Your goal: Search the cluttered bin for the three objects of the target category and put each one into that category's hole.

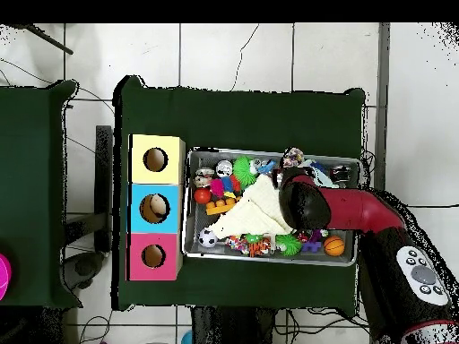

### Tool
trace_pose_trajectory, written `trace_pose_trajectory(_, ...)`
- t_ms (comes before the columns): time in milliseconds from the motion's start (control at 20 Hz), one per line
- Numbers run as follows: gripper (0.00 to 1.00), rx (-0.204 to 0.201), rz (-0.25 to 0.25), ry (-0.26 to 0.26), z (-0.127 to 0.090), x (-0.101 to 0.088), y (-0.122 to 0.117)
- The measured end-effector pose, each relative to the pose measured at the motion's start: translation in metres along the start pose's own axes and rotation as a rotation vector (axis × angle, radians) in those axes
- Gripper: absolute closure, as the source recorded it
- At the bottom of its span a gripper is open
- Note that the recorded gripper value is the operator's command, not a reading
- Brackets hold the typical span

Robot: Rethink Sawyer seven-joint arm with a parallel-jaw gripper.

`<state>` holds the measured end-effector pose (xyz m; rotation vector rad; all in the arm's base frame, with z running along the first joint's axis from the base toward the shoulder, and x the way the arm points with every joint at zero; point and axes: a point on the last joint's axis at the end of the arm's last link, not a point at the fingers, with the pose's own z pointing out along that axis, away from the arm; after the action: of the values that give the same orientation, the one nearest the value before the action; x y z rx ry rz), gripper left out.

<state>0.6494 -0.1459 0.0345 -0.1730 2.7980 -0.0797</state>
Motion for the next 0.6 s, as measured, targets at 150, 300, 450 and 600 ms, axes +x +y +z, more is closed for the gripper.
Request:
trace_pose_trajectory(150, 1.0, -0.002, 0.0, 0.001, -0.01, 0.0, 0.004)
trace_pose_trajectory(300, 1.0, 0.002, 0.005, 0.0, -0.02, -0.001, 0.005)
trace_pose_trajectory(450, 1.0, 0.006, 0.014, -0.004, -0.03, -0.004, 0.004)
trace_pose_trajectory(600, 1.0, 0.009, 0.027, -0.011, -0.04, -0.009, 0.004)
